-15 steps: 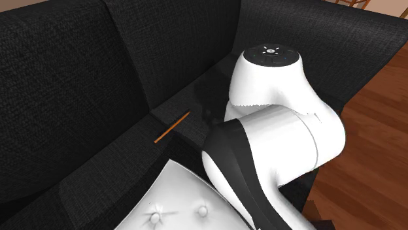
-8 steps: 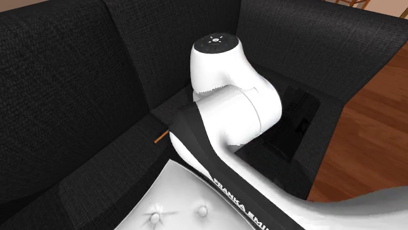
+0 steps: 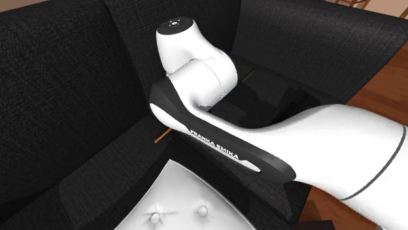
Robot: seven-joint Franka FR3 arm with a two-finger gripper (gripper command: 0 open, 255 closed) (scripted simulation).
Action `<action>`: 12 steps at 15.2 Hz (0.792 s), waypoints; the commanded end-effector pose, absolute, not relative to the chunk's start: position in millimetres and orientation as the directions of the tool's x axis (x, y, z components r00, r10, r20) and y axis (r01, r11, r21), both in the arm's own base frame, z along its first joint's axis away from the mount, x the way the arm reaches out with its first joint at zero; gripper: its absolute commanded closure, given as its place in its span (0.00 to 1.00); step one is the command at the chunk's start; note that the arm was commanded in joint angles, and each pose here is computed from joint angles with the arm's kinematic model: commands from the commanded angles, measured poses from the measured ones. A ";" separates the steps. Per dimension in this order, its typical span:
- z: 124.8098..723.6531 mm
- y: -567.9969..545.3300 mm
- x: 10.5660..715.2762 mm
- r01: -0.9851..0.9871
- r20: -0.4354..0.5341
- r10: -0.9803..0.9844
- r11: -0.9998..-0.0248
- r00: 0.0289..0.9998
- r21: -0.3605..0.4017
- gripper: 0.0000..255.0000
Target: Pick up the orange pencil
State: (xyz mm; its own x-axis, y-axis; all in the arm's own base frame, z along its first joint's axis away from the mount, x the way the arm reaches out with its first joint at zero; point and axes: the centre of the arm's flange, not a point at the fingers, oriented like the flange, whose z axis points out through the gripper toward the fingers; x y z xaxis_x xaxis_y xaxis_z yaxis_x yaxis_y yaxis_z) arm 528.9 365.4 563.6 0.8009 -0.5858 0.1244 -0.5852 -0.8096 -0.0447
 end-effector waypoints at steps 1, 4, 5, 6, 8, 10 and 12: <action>561.1 379.3 550.7 -0.625 0.137 -0.625 -0.779 0.768 -0.051 0.00; 560.2 394.4 578.3 -0.666 0.148 -0.666 -0.744 0.731 -0.060 0.00; 554.9 394.4 578.3 -0.666 0.148 -0.666 -0.744 0.731 -0.060 0.00; 549.7 394.4 578.3 -0.666 0.148 -0.666 -0.744 0.731 -0.060 0.00; 539.1 394.4 578.3 -0.666 0.148 -0.666 -0.744 0.731 -0.060 0.00; 528.5 394.4 578.3 -0.666 0.148 -0.666 -0.744 0.731 -0.060 0.00; 520.2 394.4 578.3 -0.666 0.148 -0.666 -0.744 0.731 -0.060 0.00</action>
